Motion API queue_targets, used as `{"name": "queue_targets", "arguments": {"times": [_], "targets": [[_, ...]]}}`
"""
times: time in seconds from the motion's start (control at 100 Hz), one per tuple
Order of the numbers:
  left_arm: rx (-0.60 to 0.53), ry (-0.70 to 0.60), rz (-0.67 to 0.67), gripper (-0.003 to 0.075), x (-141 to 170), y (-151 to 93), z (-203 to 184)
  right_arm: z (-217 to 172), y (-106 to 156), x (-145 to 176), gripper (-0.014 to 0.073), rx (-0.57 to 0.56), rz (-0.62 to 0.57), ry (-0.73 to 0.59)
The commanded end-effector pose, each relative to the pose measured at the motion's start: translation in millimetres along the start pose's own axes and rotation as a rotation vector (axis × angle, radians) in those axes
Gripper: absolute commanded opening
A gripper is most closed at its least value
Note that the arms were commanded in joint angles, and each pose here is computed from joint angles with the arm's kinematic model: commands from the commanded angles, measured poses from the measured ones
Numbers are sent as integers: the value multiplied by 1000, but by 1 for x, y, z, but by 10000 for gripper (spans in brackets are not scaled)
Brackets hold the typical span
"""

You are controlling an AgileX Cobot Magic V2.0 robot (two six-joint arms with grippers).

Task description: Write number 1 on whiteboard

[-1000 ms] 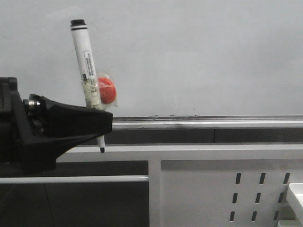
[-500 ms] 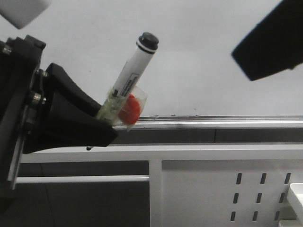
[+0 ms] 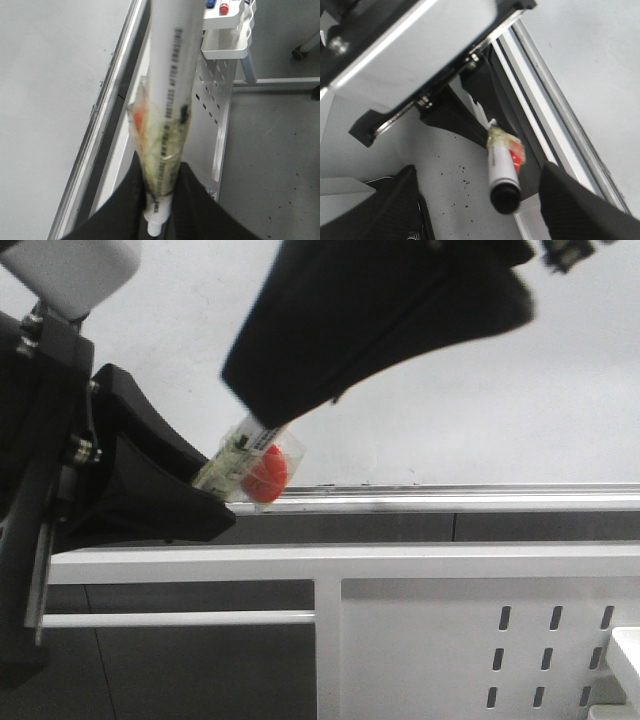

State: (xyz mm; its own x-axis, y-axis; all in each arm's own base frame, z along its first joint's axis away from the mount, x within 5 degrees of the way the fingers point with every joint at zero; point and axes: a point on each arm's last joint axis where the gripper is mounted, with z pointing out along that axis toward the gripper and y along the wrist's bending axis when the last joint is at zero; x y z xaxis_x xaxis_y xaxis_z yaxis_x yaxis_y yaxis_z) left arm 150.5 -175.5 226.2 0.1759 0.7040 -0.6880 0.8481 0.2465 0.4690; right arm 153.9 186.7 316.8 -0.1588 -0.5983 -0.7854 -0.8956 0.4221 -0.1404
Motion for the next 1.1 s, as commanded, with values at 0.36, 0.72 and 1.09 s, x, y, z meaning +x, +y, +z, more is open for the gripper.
{"name": "queue_targets", "arguments": {"times": [0.36,0.72,1.09], "targets": [[-18,-53,-1,-20,-13,6,-5,14,-8,-14,461,45,-3,-68],[-15,-56,-1,-20,-13,5,-5,15,-8,-14,35,45,-2,-66],[-10,-59,-5,186,-13,5,-5,15,-7,-13,-72,43,-6,-60]]}}
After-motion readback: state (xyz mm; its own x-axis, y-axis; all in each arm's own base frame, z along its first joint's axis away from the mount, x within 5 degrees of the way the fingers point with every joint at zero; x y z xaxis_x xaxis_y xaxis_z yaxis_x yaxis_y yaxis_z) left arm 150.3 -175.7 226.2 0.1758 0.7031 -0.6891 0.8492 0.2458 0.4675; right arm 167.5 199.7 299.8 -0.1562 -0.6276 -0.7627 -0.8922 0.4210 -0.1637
